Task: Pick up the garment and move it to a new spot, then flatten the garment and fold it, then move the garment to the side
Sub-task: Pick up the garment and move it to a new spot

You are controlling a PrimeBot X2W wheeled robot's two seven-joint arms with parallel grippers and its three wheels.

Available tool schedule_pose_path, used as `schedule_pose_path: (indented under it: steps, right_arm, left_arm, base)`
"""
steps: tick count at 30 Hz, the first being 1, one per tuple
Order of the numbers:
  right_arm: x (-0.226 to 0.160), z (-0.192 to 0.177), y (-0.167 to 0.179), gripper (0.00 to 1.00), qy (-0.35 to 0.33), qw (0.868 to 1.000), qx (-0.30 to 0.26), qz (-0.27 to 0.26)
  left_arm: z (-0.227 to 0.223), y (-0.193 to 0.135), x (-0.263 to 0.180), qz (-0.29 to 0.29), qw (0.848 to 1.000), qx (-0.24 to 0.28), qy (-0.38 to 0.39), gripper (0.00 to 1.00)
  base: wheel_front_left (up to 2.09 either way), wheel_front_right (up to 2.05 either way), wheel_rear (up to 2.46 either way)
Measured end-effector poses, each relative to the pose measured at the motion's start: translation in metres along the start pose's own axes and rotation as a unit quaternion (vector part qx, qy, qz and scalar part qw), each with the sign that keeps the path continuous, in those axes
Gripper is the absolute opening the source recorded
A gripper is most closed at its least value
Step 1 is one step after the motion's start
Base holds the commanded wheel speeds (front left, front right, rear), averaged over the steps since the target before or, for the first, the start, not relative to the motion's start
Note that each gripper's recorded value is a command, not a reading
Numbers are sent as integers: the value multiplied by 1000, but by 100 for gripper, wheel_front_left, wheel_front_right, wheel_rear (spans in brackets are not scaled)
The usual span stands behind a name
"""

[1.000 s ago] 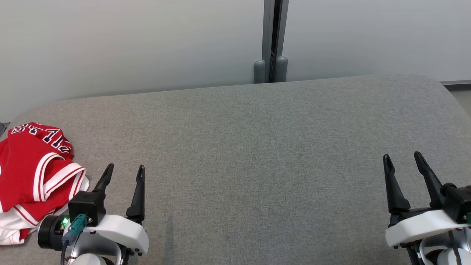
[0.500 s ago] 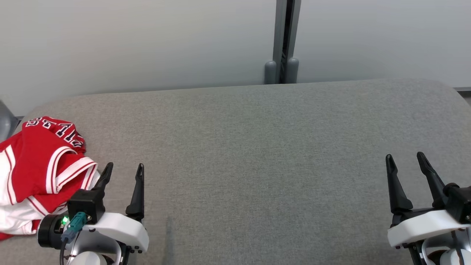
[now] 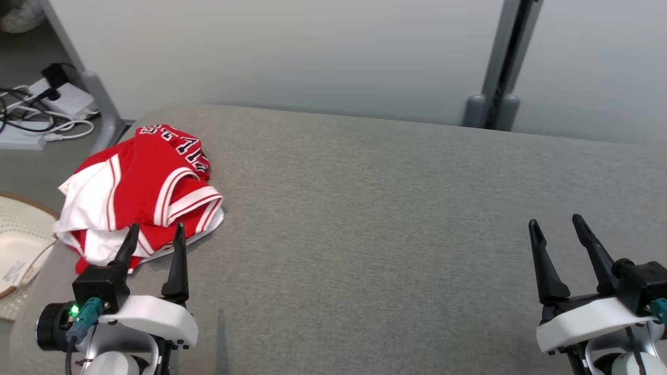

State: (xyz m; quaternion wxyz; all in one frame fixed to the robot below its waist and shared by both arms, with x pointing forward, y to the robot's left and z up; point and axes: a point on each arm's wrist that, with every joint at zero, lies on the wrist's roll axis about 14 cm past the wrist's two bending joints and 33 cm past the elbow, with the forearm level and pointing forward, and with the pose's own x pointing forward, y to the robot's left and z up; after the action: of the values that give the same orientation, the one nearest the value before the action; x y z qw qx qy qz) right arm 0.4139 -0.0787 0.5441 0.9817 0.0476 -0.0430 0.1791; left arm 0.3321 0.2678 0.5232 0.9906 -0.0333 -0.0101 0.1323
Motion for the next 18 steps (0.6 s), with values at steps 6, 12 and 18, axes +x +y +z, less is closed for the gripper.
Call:
schedule_pose_path:
  steps: [6, 12, 18]
  right_arm:
    - [18, -6, 39, 100, 5, 998, 10, 57]
    - [27, -8, 65, 100, 8, 995, 15, 94]
    - [32, -9, 80, 100, 9, 993, 18, 113]
  left_arm:
    - [4, 45, -20, 66, 998, -2, -8, 100]
    - [6, 72, -37, 106, 994, -6, -11, 100]
    - [10, 84, -49, 128, 992, -7, -17, 100]
  base:
    - [0, 0, 0]
    - [0, 0, 0]
    - [0, 0, 0]
